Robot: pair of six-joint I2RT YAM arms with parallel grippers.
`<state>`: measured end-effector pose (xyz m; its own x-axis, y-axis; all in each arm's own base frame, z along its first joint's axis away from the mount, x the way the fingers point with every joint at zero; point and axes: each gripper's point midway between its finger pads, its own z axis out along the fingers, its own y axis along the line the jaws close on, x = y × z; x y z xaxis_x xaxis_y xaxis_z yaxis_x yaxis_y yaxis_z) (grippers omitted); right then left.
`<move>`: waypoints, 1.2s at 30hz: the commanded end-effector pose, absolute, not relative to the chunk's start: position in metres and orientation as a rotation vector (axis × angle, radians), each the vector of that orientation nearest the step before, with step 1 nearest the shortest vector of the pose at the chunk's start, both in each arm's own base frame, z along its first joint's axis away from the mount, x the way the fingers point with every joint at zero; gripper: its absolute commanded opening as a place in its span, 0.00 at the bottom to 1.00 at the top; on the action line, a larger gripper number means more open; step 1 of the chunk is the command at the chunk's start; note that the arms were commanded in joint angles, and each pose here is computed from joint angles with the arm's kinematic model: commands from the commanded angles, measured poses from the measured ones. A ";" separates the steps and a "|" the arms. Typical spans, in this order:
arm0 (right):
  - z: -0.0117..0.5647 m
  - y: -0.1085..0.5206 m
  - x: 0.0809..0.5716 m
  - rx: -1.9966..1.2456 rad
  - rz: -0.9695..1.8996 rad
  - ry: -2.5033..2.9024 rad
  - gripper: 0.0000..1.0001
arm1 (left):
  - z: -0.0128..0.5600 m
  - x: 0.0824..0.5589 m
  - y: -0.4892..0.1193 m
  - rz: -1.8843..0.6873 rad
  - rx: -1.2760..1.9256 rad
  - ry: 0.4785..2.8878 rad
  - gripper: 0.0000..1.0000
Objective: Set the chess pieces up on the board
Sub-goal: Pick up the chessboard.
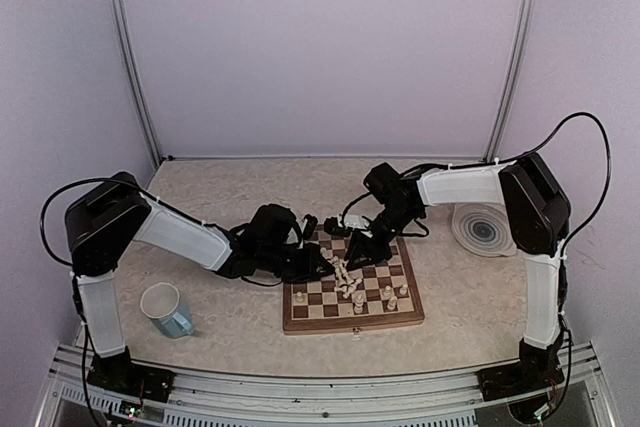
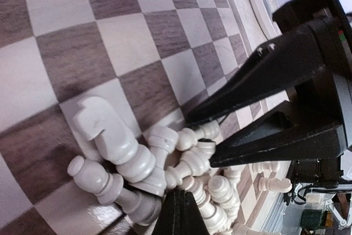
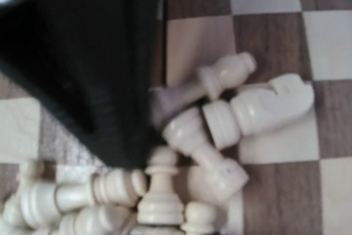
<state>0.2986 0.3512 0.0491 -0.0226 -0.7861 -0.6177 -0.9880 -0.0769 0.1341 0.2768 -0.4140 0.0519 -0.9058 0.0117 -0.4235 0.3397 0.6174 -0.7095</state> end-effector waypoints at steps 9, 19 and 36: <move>0.040 0.331 0.332 -1.805 0.662 1.986 0.14 | 0.067 0.320 -0.419 -1.268 0.263 2.360 0.00; 0.092 0.327 0.327 -1.728 0.715 1.882 0.14 | 0.105 0.310 -0.426 -1.305 0.356 2.268 0.14; 0.106 0.328 0.320 -1.694 0.842 1.853 0.16 | 0.112 0.317 -0.418 -1.302 0.296 2.241 0.38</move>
<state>0.3266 0.3289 0.0878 -0.1071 -0.7340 -0.6706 -0.9939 0.0612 0.0917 0.3130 -0.4211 0.1016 -0.8508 -0.0413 -0.5238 0.4269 0.5270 -0.7349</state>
